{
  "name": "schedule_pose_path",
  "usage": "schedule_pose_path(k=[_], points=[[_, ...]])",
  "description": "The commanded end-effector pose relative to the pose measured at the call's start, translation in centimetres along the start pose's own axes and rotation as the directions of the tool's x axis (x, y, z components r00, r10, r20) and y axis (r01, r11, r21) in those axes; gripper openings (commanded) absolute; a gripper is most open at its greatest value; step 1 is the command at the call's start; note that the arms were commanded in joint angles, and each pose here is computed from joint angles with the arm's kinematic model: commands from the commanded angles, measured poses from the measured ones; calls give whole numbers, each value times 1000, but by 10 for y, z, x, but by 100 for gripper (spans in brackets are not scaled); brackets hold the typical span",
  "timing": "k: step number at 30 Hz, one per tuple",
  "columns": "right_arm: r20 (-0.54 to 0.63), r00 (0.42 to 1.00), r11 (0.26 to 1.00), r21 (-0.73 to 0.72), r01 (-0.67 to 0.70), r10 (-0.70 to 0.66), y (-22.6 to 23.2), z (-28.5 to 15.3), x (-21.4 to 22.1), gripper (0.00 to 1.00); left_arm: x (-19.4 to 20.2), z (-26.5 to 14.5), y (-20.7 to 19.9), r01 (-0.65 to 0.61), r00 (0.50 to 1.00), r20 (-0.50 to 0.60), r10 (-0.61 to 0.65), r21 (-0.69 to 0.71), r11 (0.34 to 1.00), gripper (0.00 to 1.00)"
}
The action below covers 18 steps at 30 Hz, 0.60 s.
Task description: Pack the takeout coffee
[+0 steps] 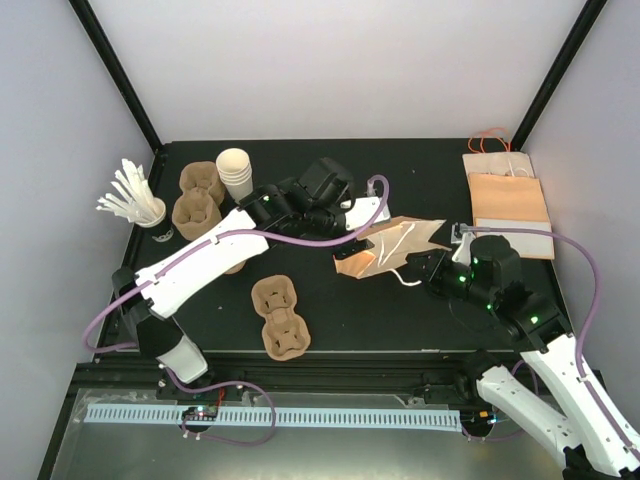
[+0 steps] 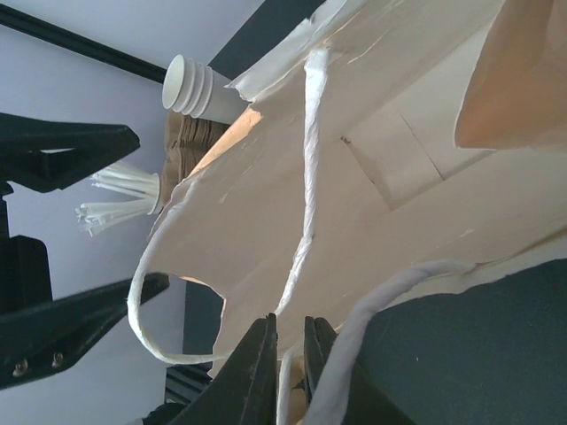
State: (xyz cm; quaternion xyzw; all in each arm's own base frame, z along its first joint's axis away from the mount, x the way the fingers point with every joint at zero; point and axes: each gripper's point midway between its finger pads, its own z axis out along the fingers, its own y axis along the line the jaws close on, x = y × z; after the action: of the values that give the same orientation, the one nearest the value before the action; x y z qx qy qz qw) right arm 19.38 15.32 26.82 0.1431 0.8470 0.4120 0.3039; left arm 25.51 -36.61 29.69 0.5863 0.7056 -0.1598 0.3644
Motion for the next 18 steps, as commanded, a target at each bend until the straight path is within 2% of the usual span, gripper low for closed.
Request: schedule_pose_path(k=[1,9,13,15,18], points=[[20,1000,1000,-17,24,-23,8,-6,-6,12,-18,-13,-13,-65,994,91,61,35,997,77],[19,1000,999,-26,24,-24,12,-7,-6,12,-19,13,-15,-62,997,55,61,29,998,75],[8,1000,999,-31,21,-21,12,-7,-4,12,-39,21,-1,-15,994,112,18,-29,999,67],[1,1000,999,-27,19,-19,9,-7,-1,12,-53,20,7,34,985,169,-24,-57,998,60],[-11,1000,1000,3,7,-7,-3,-4,5,12,-78,14,9,105,957,276,-93,-30,994,57]])
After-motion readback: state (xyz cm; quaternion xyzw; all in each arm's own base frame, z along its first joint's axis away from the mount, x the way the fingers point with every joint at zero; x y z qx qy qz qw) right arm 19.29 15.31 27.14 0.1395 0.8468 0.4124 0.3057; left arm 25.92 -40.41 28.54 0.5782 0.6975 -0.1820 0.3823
